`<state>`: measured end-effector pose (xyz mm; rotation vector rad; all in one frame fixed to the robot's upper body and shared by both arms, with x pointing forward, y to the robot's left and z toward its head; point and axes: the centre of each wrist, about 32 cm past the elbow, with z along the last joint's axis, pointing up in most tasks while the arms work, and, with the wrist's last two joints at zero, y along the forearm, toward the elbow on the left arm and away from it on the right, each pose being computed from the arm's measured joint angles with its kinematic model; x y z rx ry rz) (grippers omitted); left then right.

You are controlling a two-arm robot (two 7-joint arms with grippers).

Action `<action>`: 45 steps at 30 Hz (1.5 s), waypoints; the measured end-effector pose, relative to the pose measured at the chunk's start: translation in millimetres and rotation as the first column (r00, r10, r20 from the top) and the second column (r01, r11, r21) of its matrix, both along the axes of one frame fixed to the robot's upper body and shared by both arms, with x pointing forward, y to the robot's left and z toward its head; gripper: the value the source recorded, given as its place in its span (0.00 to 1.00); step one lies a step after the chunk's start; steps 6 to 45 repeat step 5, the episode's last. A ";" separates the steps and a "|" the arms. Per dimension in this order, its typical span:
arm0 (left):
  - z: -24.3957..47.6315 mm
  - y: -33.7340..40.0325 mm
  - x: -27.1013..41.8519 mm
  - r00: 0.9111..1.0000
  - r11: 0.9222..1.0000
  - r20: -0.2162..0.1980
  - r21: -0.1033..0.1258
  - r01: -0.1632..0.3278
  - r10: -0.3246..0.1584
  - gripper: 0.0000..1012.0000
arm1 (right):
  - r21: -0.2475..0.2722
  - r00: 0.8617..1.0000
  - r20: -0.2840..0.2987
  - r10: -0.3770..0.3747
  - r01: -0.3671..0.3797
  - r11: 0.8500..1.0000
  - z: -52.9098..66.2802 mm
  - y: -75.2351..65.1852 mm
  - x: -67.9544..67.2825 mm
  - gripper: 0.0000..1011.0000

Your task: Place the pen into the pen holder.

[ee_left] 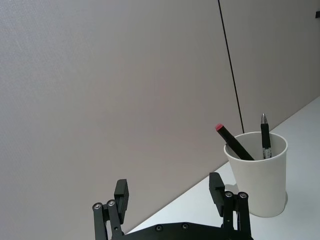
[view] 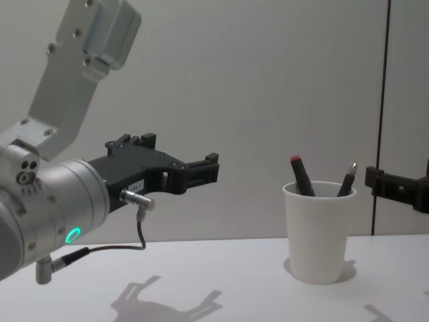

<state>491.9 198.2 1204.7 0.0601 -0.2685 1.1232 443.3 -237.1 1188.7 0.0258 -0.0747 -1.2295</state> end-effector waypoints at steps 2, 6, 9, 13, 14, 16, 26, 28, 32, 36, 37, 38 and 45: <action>0.0 0.0 0.0 1.000 1.000 0.000 0.000 0.000 0.000 0.99 | 0.000 1.000 0.000 0.000 0.000 1.000 0.0 0.0 0.0 0.99; 0.0 0.1 0.1 1.000 1.000 0.000 0.000 0.000 0.000 0.99 | 0.000 1.000 0.000 0.000 0.000 1.000 0.0 0.0 0.0 0.99; 0.0 0.1 0.1 1.000 1.000 0.000 0.000 0.000 0.000 0.99 | 0.000 1.000 0.000 0.000 0.000 1.000 0.0 0.0 0.0 0.99; 0.0 0.1 0.1 1.000 1.000 0.000 0.000 0.000 0.000 0.99 | 0.000 1.000 0.000 0.000 0.000 1.000 0.0 0.0 0.0 0.99; 0.0 0.1 0.1 1.000 1.000 0.000 0.000 0.000 0.000 0.99 | 0.000 1.000 0.000 0.000 0.000 1.000 0.0 0.0 0.0 0.99; 0.0 0.1 0.1 1.000 1.000 0.000 0.000 0.000 0.000 0.99 | 0.000 1.000 0.000 0.000 0.000 1.000 0.0 0.0 0.0 0.99; 0.0 0.1 0.1 1.000 1.000 0.000 0.000 0.000 0.000 0.99 | 0.000 1.000 0.000 0.000 0.000 1.000 0.0 0.0 0.0 0.99; 0.0 0.1 0.1 1.000 1.000 0.000 0.000 0.000 0.000 0.99 | 0.000 1.000 0.000 0.000 0.000 1.000 0.0 0.0 0.0 0.99; 0.0 0.1 0.1 1.000 1.000 0.000 0.000 0.000 0.000 0.99 | 0.000 1.000 0.000 0.000 0.000 1.000 0.0 0.0 0.0 0.99; 0.0 0.1 0.1 1.000 1.000 0.000 0.000 0.000 0.000 0.99 | 0.000 1.000 0.000 0.000 0.000 1.000 0.0 0.0 0.0 0.99; 0.0 0.1 0.1 1.000 1.000 0.000 0.000 0.000 0.000 0.99 | 0.000 1.000 0.000 0.000 0.000 1.000 0.0 0.0 0.0 0.99; 0.0 0.1 0.1 1.000 1.000 0.000 0.000 0.000 0.000 0.99 | 0.000 1.000 0.000 0.000 0.000 1.000 0.0 0.0 0.0 0.99; 0.0 0.1 0.1 1.000 1.000 0.000 0.000 0.000 0.000 0.99 | 0.000 1.000 0.000 0.000 0.000 1.000 0.0 0.0 0.0 0.99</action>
